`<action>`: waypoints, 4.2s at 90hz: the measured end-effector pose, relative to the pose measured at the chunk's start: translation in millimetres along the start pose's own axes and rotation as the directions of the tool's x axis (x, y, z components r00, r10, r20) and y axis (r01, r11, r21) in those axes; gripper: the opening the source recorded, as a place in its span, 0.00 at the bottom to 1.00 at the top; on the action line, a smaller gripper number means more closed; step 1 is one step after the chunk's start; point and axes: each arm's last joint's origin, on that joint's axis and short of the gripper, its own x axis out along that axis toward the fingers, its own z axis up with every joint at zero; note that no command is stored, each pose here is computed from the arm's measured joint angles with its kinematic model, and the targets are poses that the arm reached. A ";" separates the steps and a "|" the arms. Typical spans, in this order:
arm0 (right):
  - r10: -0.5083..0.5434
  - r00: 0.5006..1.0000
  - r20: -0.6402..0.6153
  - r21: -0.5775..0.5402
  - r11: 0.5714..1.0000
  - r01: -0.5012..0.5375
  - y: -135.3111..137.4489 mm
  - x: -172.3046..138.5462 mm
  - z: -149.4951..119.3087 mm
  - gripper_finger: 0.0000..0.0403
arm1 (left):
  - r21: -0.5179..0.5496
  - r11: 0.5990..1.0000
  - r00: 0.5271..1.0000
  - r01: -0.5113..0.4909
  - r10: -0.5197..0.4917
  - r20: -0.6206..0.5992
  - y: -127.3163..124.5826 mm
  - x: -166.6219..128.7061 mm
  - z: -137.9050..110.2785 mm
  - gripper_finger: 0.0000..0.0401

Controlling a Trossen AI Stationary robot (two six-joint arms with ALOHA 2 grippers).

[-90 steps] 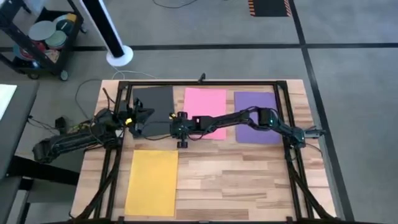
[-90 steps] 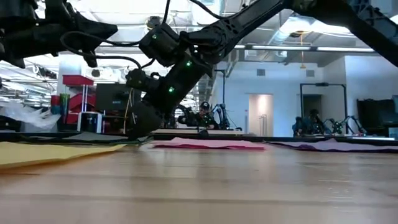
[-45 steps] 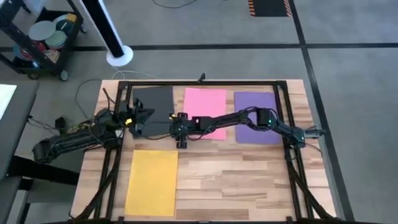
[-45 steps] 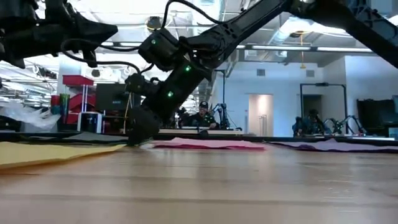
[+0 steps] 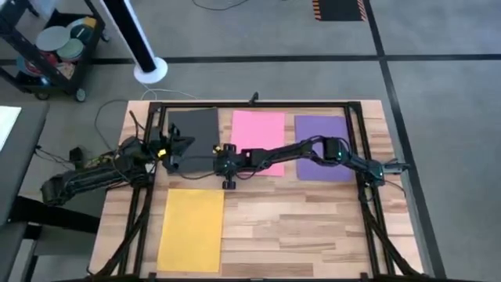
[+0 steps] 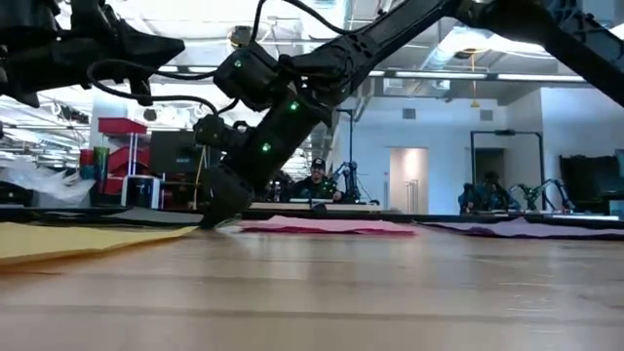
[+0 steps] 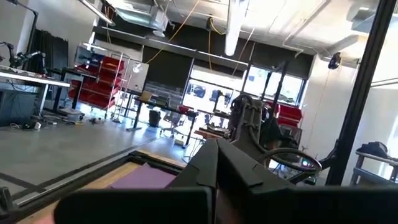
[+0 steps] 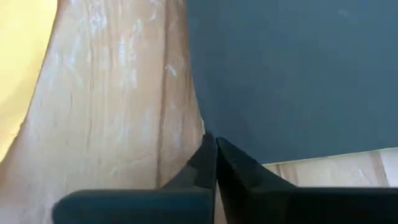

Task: Organize paper
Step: Put the black paper to the bottom right of the table

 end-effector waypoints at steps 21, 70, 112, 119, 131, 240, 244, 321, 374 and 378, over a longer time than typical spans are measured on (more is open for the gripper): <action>0.006 1.000 -0.003 -0.024 1.000 -0.007 -1.9 -13.0 22.3 0.00 | -0.016 0.998 0.998 0.066 -0.066 -0.005 -3.0 0.8 3.2 0.00; 0.105 0.951 -0.292 -0.202 0.965 -0.168 37.3 -97.3 67.4 0.00 | -0.032 0.991 0.990 0.130 -0.128 0.054 -7.7 -0.6 11.7 0.00; 0.159 0.895 -0.418 -0.012 0.984 -0.180 86.5 -246.0 74.1 0.00 | -0.050 0.990 0.989 0.135 -0.132 0.064 -9.0 -3.4 13.7 0.00; 0.166 0.888 -0.428 0.035 0.985 -0.167 97.9 -265.6 71.6 0.00 | -0.052 0.989 0.989 0.135 -0.132 0.064 -9.0 -3.4 13.7 0.00; 0.165 0.863 -0.477 0.107 0.986 -0.130 119.2 -287.4 62.7 0.00 | -0.054 0.990 0.990 0.133 -0.130 0.059 -8.8 -3.4 13.2 0.00; 0.235 0.528 -0.816 0.216 0.972 -0.098 242.6 -347.5 -65.4 0.00 | -0.079 0.995 0.998 0.056 -0.054 0.023 -4.9 -3.0 7.6 0.00; 0.228 0.510 -0.829 0.190 0.974 -0.127 244.0 -346.3 -70.1 0.00 | -0.084 0.995 0.999 0.051 -0.050 0.014 -4.5 -2.9 6.7 0.00; 0.262 0.439 -0.859 0.116 0.936 -0.332 287.3 -354.4 -116.7 0.00 | -0.062 0.998 0.996 -0.030 0.025 -0.081 0.5 -3.1 -3.7 0.00; 0.298 0.423 -0.856 0.257 0.954 -0.153 297.4 -362.4 -122.1 0.28 | -0.125 0.986 0.982 -0.106 0.085 -0.166 4.5 -4.5 -12.7 0.00; 0.296 0.422 -0.857 0.274 0.955 -0.115 297.2 -362.5 -122.3 0.31 | -0.124 0.986 0.983 -0.108 0.087 -0.163 4.5 -4.4 -12.4 0.00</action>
